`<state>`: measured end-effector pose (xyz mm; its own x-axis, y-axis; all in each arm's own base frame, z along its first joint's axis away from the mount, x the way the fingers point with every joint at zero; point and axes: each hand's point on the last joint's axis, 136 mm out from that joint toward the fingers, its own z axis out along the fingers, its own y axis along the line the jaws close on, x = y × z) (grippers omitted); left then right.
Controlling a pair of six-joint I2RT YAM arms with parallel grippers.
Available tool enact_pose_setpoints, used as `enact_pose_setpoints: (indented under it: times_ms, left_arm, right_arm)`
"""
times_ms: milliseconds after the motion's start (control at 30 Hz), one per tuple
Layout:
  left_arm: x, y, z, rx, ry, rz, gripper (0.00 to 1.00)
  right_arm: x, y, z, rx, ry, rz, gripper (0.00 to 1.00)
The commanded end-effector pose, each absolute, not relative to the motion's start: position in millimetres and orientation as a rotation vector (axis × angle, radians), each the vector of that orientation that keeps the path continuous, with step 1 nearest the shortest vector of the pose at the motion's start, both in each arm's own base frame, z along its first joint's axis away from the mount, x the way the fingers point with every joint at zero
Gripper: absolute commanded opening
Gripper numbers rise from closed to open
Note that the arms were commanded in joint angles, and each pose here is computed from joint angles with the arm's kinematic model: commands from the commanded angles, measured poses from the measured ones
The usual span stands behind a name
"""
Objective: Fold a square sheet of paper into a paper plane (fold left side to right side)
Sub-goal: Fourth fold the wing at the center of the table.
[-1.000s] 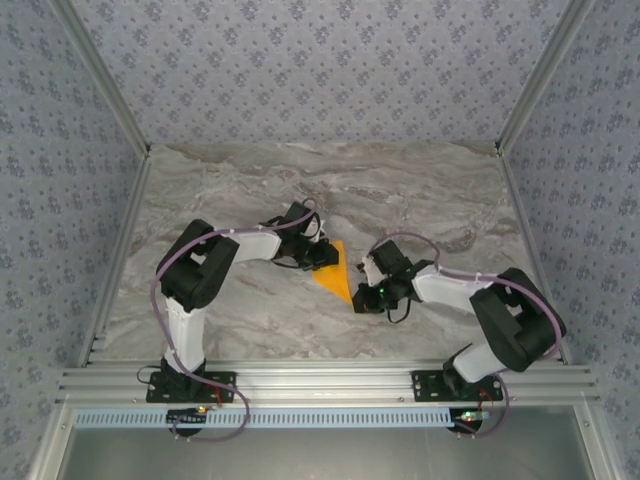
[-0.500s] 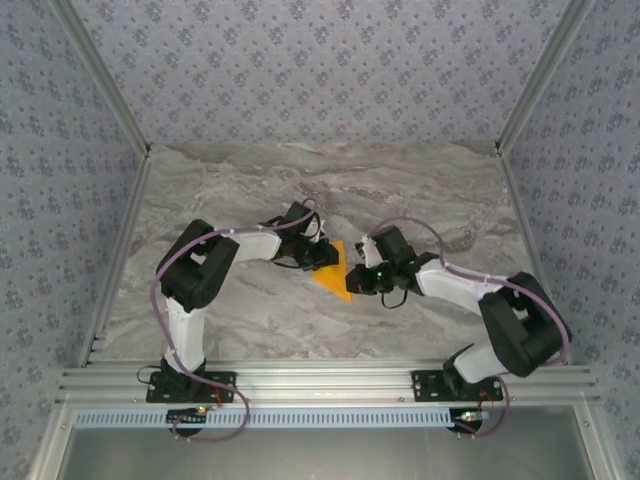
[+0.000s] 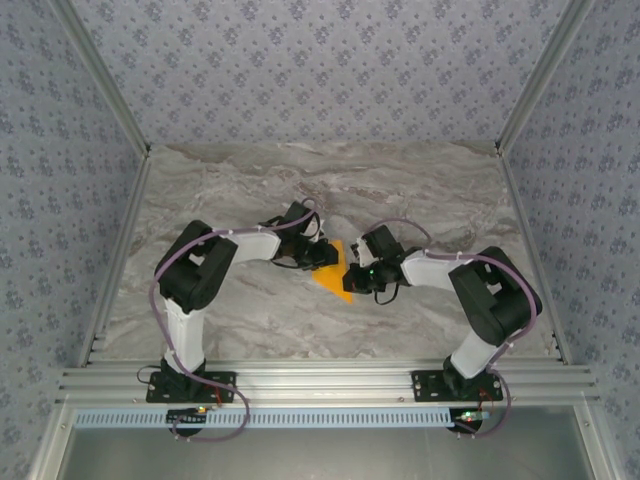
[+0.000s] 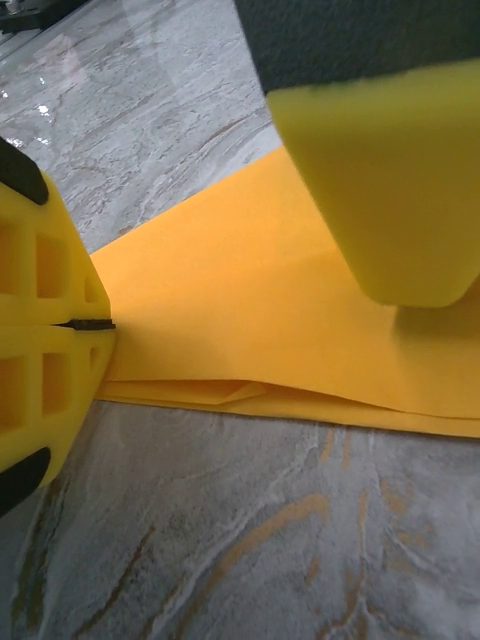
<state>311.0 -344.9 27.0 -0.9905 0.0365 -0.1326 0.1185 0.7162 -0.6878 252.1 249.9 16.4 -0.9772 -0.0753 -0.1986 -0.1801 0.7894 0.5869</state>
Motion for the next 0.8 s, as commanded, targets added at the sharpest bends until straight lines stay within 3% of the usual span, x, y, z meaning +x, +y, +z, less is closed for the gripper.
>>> enact_pose_setpoints:
  times_ms: [0, 300, 767]
  left_arm:
    - [312.0, -337.9, 49.4, 0.151, 2.749, -1.115, 0.21]
    - [282.7, -356.5, 65.9, 0.230, 2.696, -1.278, 0.08]
    - [269.3, -369.4, 36.8, 0.239, 2.731, -1.342, 0.01]
  right_arm:
    - [227.4, 213.9, -24.4, -0.119, 2.983, 0.744, 0.00]
    - [224.2, 211.2, -30.5, -0.119, 2.999, 0.725, 0.00]
    - [220.6, 210.4, -36.2, -0.141, 3.030, 0.687, 0.00]
